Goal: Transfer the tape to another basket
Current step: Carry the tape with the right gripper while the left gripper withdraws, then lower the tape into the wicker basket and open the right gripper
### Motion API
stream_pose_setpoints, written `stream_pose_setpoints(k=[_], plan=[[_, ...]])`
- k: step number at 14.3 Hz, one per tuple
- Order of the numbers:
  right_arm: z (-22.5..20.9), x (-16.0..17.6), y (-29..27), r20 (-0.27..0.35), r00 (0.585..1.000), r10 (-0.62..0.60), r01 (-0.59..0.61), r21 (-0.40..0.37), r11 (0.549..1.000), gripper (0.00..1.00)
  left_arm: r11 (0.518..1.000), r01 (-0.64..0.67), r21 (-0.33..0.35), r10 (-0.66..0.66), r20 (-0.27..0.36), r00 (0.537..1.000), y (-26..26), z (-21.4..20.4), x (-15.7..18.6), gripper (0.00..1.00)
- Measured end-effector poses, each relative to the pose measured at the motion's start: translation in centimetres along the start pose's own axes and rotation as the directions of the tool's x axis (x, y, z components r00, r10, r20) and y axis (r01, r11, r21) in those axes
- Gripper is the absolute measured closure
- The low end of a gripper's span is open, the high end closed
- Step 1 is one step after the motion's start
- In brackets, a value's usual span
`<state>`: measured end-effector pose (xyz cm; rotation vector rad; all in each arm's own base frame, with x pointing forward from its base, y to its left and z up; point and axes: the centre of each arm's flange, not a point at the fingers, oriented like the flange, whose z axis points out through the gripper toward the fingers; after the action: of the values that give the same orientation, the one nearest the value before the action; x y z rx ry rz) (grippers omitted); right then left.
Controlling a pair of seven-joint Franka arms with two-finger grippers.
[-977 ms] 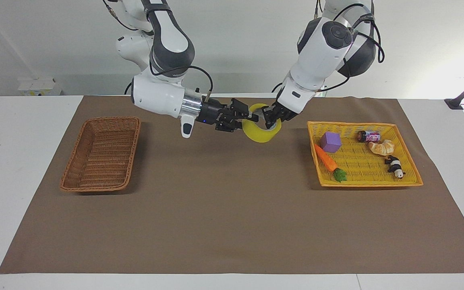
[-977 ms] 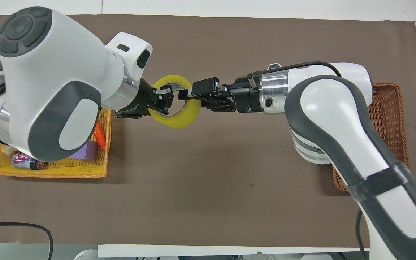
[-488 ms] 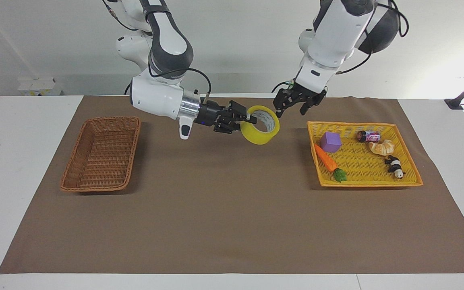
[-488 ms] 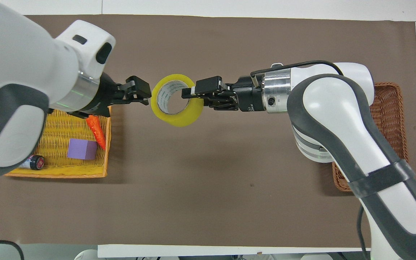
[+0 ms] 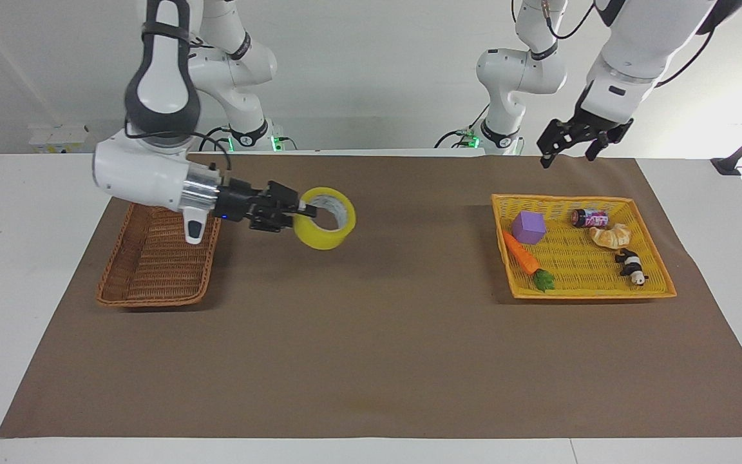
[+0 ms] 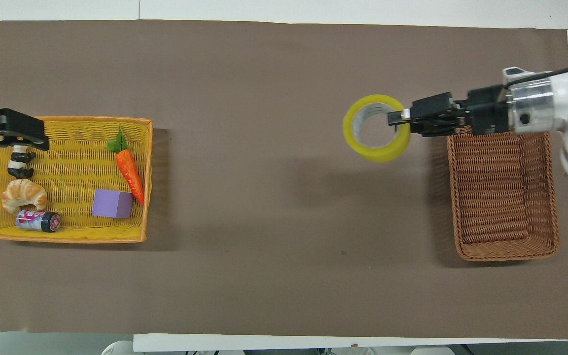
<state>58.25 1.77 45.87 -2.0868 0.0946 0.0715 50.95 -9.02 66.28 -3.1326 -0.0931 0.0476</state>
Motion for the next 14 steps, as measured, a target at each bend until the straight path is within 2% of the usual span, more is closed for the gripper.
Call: stream_pose_setpoints(k=[3,6,8,14], plan=[[-9.3,-2.2,6.8,-0.007,1.000,0.014,-0.014,-0.065,0.998,0.47,0.999,-0.053,-0.005,0.053,-0.014,0.999,-7.6,-0.7,0.7,0.00],[-15.1,-5.2,12.4,-0.024,1.000,-0.009,0.007,-0.110,0.994,0.47,0.998,-0.070,-0.006,0.070,-0.011,0.997,-11.1,-0.4,0.9,0.00],[-16.4,-6.6,15.5,-0.036,0.999,-0.019,0.016,-0.101,0.995,0.47,0.998,-0.070,-0.006,0.070,-0.003,0.998,-11.3,-0.1,1.0,0.00],[-15.9,-7.5,24.1,0.001,0.998,-0.067,0.066,-0.085,0.994,0.47,0.999,-0.034,-0.008,0.034,0.013,0.999,-13.1,0.3,0.7,0.00]])
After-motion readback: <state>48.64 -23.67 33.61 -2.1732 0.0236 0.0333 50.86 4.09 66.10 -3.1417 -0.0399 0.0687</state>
